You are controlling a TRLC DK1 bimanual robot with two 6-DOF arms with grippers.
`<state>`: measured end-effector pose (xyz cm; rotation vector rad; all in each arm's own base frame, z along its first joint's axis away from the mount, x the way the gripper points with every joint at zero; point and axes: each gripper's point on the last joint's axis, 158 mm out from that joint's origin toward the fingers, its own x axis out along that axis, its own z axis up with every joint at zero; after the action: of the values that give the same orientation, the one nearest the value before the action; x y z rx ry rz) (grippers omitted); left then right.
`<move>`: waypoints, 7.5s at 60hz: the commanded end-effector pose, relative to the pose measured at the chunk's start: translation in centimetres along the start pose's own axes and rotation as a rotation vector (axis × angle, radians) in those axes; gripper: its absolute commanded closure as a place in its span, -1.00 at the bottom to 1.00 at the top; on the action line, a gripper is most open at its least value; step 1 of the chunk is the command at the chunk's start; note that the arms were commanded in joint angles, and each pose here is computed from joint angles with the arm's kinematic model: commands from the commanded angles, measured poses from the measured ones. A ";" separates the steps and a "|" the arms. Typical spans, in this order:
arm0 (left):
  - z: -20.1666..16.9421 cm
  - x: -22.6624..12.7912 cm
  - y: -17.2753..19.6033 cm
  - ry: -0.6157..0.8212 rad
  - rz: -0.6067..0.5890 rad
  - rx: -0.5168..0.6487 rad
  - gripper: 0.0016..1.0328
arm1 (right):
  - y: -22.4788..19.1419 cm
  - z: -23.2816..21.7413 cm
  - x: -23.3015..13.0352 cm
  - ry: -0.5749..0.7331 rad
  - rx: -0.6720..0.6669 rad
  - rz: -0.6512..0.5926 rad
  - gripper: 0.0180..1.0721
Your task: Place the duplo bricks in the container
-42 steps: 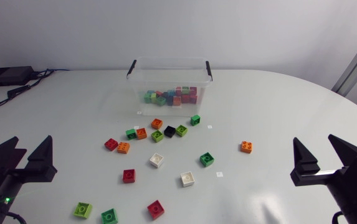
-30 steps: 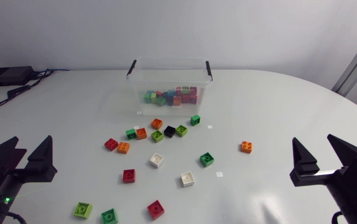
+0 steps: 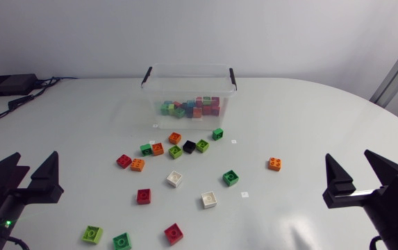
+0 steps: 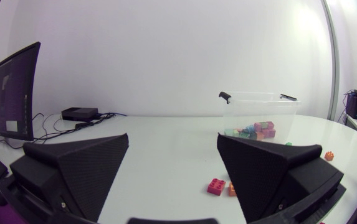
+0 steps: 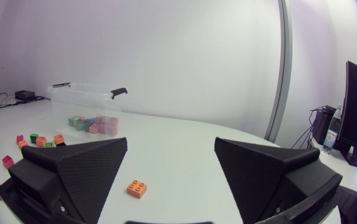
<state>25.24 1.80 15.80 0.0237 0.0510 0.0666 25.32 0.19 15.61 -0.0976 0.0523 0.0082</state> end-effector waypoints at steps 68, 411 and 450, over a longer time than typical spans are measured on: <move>5.4 1.9 -1.4 0.244 -0.054 -0.034 -0.88 | 0.6 3.0 0.3 -0.016 0.020 0.026 -0.93; -5.6 15.9 -11.0 0.821 -0.672 0.547 -0.92 | 23.7 7.8 27.8 0.591 0.008 0.368 0.50; -14.3 10.6 -8.8 1.003 -0.692 0.589 -0.92 | 23.8 8.2 29.9 0.551 -0.013 0.325 -0.76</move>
<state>35.75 -6.11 1.95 0.5394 1.0620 -0.6264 55.78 25.17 17.51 -0.0904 0.6573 0.3060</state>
